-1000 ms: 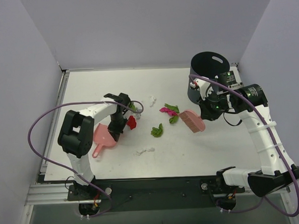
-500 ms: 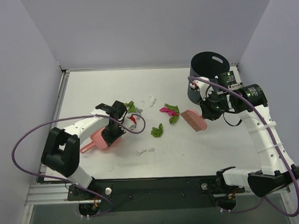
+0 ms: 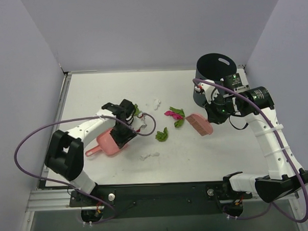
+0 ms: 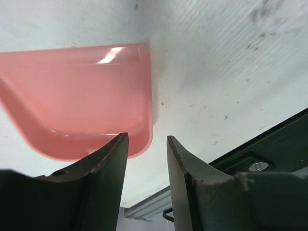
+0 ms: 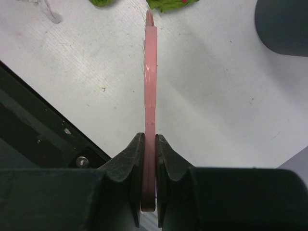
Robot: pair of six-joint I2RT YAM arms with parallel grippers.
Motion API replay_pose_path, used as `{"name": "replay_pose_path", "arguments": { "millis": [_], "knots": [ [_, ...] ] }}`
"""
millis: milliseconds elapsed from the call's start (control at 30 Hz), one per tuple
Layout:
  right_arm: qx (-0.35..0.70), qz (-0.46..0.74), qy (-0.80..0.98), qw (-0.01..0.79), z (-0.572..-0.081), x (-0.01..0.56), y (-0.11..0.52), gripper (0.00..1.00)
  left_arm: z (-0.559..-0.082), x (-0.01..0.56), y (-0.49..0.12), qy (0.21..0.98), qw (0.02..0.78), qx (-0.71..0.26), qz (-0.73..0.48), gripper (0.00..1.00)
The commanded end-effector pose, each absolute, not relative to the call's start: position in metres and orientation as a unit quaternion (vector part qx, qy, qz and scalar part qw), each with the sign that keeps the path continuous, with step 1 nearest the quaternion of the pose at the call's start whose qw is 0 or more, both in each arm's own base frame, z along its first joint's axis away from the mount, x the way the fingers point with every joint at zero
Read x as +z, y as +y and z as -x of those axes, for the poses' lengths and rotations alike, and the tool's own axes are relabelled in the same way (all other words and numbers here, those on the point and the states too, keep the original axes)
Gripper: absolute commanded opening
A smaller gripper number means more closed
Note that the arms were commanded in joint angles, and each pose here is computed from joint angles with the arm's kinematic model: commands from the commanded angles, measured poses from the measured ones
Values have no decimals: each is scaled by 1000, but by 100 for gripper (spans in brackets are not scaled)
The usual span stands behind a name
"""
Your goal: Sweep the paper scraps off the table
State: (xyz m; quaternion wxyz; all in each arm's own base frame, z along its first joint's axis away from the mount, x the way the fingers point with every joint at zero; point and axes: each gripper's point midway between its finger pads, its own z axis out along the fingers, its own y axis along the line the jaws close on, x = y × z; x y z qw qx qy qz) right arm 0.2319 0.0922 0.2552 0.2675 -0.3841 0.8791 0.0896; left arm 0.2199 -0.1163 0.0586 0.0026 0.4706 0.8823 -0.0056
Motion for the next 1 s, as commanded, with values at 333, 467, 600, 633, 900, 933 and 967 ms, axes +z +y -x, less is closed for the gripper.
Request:
{"name": "replay_pose_path", "arguments": {
  "millis": [333,467,600,633,900,933,967],
  "knots": [
    [95,378,879,273,-230,253,92,0,-239,140,4,838,112,0,-535,68],
    [101,374,880,276,-232,251,95,0,-236,125,-1,831,135,-7,-540,73],
    [96,373,880,278,-231,252,93,0,-246,110,-4,850,131,-14,-509,74],
    [95,373,880,277,-230,251,92,0,-252,106,0,848,135,-2,-512,74],
    [92,371,882,277,-231,252,92,0,-249,75,-6,836,117,-21,-536,75],
    [91,370,882,276,-231,252,91,0,-247,73,-6,837,112,-25,-534,75],
    [90,369,883,276,-232,252,91,0,-245,70,-6,838,103,-30,-536,75]
  ]
}}
